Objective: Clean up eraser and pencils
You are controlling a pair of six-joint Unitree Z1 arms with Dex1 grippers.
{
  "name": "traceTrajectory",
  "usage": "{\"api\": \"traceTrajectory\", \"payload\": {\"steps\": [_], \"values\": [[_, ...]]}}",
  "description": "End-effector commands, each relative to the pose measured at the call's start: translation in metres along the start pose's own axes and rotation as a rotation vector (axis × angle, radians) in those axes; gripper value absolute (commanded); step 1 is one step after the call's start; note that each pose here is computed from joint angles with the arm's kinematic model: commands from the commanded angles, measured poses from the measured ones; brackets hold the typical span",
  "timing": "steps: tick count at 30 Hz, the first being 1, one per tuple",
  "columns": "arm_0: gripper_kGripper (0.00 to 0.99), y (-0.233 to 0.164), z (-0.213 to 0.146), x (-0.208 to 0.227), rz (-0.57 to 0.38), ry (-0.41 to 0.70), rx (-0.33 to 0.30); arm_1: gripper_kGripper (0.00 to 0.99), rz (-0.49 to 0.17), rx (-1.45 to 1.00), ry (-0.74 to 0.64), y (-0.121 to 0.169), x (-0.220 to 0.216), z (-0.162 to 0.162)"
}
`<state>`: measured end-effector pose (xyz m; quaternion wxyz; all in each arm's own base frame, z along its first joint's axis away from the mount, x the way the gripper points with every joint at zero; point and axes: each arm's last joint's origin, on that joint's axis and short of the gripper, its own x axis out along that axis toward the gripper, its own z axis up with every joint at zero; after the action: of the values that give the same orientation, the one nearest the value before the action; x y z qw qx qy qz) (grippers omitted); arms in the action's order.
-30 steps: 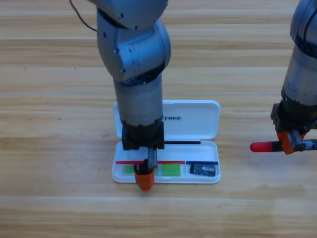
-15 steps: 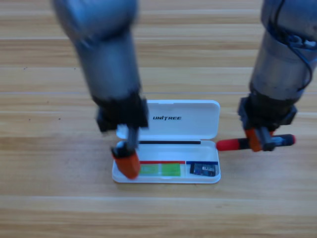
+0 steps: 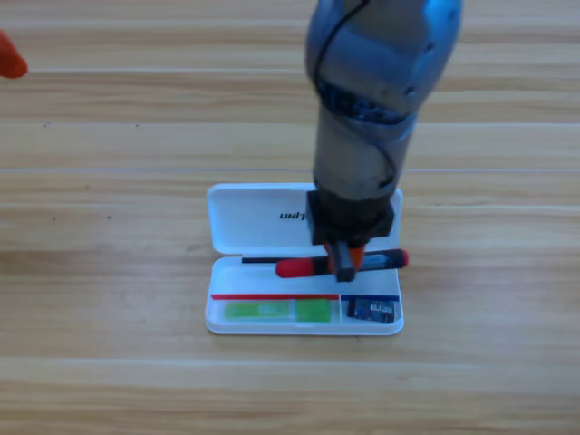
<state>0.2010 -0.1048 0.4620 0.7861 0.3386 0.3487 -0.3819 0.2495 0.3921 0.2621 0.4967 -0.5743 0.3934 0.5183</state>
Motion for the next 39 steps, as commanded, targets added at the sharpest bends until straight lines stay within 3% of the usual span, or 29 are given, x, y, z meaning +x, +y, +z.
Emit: {"api": "traceTrajectory", "payload": {"steps": [1,17,18,21,22,26,29,34,39], "values": [[0.990,0.010,-0.015,0.019,0.036,0.013,-0.044,0.000,0.035,-0.036,0.083,0.001,0.053,0.025],[0.990,0.005,-0.026,0.036,0.047,0.012,-0.016,0.000,0.025,-0.019,0.101,-0.008,0.063,0.023],[0.990,0.004,-0.027,0.037,0.045,0.012,-0.017,0.106,0.023,-0.017,0.100,-0.008,0.062,0.024],[0.990,0.003,-0.028,0.039,0.041,0.012,-0.017,0.861,0.014,-0.004,0.098,-0.008,0.059,0.024],[0.990,0.003,-0.028,0.039,0.040,0.011,-0.017,0.913,0.011,0.001,0.094,-0.008,0.057,0.023],[0.990,0.002,-0.030,0.042,0.035,0.015,-0.018,0.960,-0.014,0.014,0.057,-0.008,0.033,0.020],[0.990,0.002,-0.031,0.044,0.034,0.016,-0.018,0.968,-0.026,0.009,0.008,0.004,-0.008,0.013],[0.990,0.006,-0.026,0.044,0.051,0.001,-0.015,0.971,-0.019,-0.023,-0.151,0.055,-0.109,-0.013],[0.990,0.024,-0.007,0.057,0.063,-0.018,-0.018,0.971,-0.041,-0.015,-0.333,0.101,-0.186,-0.061]]}}
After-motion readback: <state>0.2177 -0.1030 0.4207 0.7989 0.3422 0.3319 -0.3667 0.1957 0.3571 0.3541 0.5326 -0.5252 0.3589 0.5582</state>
